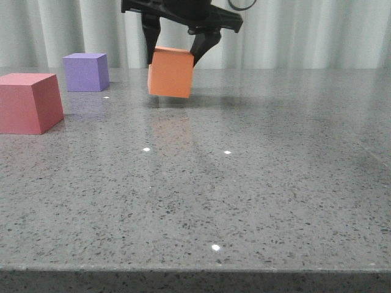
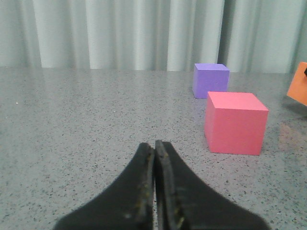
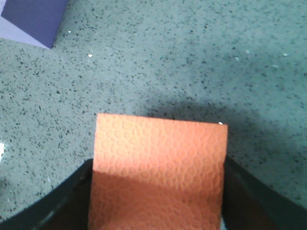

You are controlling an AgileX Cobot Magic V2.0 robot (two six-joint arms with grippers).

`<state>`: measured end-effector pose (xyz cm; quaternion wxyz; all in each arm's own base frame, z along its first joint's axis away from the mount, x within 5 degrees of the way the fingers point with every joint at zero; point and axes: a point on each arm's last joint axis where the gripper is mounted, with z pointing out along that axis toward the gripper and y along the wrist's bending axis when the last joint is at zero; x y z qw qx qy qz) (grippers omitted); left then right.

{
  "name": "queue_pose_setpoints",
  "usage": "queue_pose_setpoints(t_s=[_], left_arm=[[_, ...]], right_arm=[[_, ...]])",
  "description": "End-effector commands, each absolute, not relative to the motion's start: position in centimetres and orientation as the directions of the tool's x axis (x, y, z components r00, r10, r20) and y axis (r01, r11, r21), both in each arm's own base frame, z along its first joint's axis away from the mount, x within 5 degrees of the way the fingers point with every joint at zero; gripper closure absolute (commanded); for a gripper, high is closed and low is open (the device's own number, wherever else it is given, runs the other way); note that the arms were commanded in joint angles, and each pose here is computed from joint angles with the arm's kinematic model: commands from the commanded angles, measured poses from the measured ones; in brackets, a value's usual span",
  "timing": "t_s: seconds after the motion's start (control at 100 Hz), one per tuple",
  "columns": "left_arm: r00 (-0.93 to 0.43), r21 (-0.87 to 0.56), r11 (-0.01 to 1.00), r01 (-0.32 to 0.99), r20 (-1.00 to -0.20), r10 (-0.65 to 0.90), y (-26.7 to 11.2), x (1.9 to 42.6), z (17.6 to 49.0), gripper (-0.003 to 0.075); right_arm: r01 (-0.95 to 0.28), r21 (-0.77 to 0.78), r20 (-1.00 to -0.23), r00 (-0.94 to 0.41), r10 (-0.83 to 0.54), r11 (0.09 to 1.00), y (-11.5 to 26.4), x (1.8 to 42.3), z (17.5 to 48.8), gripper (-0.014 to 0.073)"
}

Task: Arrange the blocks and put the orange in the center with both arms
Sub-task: 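Carry the orange cube toward the middle and lower it onto the table, then open the right gripper and raise it away from the orange cube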

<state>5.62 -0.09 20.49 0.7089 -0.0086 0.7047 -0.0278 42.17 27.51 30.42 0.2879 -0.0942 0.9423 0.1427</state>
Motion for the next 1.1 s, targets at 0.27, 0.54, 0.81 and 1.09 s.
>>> queue_pose_setpoints(t_s=[0.27,0.54,0.81,1.09], left_arm=[[0.076,-0.056,0.997,0.045,-0.995,-0.059,-0.2,5.5,20.0,0.0739],[0.076,-0.056,0.997,0.045,-0.995,-0.059,-0.2,5.5,20.0,0.0739],[0.076,-0.056,0.997,0.045,-0.995,-0.059,-0.2,5.5,20.0,0.0739],[0.076,-0.056,0.997,0.045,-0.995,-0.059,-0.2,5.5,20.0,0.0739]], right_arm=[[-0.258,0.243,-0.655,-0.755,-0.038,0.935,27.0,41.6,34.3,0.0275],[-0.253,0.230,-0.643,-0.764,-0.049,0.940,27.0,41.9,33.6,0.0268],[-0.257,0.236,-0.653,-0.756,-0.042,0.937,27.0,41.7,34.1,0.0013],[-0.281,0.222,-0.688,-0.724,-0.054,0.934,25.8,40.8,36.8,-0.0034]])
